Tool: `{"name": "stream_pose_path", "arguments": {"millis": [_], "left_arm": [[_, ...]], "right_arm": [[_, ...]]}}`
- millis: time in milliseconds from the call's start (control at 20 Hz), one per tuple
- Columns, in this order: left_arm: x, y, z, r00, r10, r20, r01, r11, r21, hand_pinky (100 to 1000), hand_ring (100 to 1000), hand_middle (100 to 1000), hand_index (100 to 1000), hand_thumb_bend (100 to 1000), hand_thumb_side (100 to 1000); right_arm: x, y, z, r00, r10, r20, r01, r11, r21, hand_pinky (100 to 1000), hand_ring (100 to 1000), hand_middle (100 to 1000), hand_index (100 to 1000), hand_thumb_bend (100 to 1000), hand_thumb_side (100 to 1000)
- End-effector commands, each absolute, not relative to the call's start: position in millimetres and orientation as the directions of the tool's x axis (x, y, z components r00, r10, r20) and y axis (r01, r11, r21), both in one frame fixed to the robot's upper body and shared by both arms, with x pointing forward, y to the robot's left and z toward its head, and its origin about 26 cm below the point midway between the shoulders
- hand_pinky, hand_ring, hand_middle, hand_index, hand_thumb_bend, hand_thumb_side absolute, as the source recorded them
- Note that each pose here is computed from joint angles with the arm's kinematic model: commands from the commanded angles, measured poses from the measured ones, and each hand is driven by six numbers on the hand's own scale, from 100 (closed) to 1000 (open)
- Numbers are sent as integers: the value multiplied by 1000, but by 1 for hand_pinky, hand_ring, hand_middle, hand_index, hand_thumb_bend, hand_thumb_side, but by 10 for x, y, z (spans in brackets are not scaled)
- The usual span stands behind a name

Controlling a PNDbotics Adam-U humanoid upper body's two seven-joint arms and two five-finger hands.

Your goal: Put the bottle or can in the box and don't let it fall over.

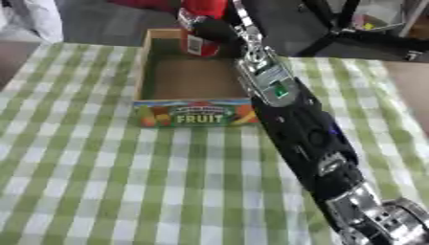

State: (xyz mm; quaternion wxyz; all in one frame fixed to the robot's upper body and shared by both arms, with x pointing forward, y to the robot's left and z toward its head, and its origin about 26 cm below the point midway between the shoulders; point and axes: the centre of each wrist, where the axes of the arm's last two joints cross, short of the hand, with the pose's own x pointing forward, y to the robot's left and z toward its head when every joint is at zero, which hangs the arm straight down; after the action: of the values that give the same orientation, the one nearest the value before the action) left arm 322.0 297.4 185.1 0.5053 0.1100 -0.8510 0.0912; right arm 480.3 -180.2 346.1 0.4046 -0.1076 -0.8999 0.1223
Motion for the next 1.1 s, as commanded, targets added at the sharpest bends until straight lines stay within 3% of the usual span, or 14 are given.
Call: {"name": "stream_pose_path", "arguments": {"millis": [50,150,200,350,400,450,500,600,1100], "left_arm": [[3188,3041,1952,-490,-126,863,-293,956,-27,861,889,783,788,667,714],[3187,3041,1951,-490,-125,863,-293,956,-28,861,889,783,788,667,714],[3185,3047,1944,-487,-126,864,-296,955,-28,861,889,783,788,666,715],[3183,3054,1934,-484,-126,866,-299,954,-29,861,889,783,788,666,715],[3183,3053,1934,-485,-125,866,-299,954,-29,861,889,783,788,666,716],[3184,3049,1935,-485,-124,866,-298,954,-30,861,889,783,789,666,716],[3184,3048,1935,-485,-124,866,-297,954,-30,861,889,783,789,666,716],[3184,3050,1932,-484,-124,866,-298,954,-30,862,889,783,789,666,716],[3175,3068,1894,-474,-126,871,-301,953,-26,862,889,782,790,667,714]], "right_arm": [[4802,-1933,3550,-651,316,690,132,942,-308,915,755,792,708,100,242],[4817,-1961,3521,-642,320,696,135,942,-308,916,755,792,709,100,243],[4831,-1993,3488,-630,326,705,141,940,-310,922,794,815,730,230,228],[4856,-2040,3436,-606,339,719,149,937,-316,923,801,818,733,255,223],[4859,-2038,3427,-603,342,720,146,935,-322,952,924,930,867,586,158],[4859,-2024,3422,-602,352,717,135,930,-343,960,938,944,884,609,158],[4855,-2020,3427,-602,361,713,128,924,-360,985,970,983,931,700,226],[4844,-2026,3457,-601,393,696,136,908,-396,998,962,988,939,778,322],[4845,-2100,3464,-541,471,697,174,873,-455,1000,959,996,954,805,376]]}}
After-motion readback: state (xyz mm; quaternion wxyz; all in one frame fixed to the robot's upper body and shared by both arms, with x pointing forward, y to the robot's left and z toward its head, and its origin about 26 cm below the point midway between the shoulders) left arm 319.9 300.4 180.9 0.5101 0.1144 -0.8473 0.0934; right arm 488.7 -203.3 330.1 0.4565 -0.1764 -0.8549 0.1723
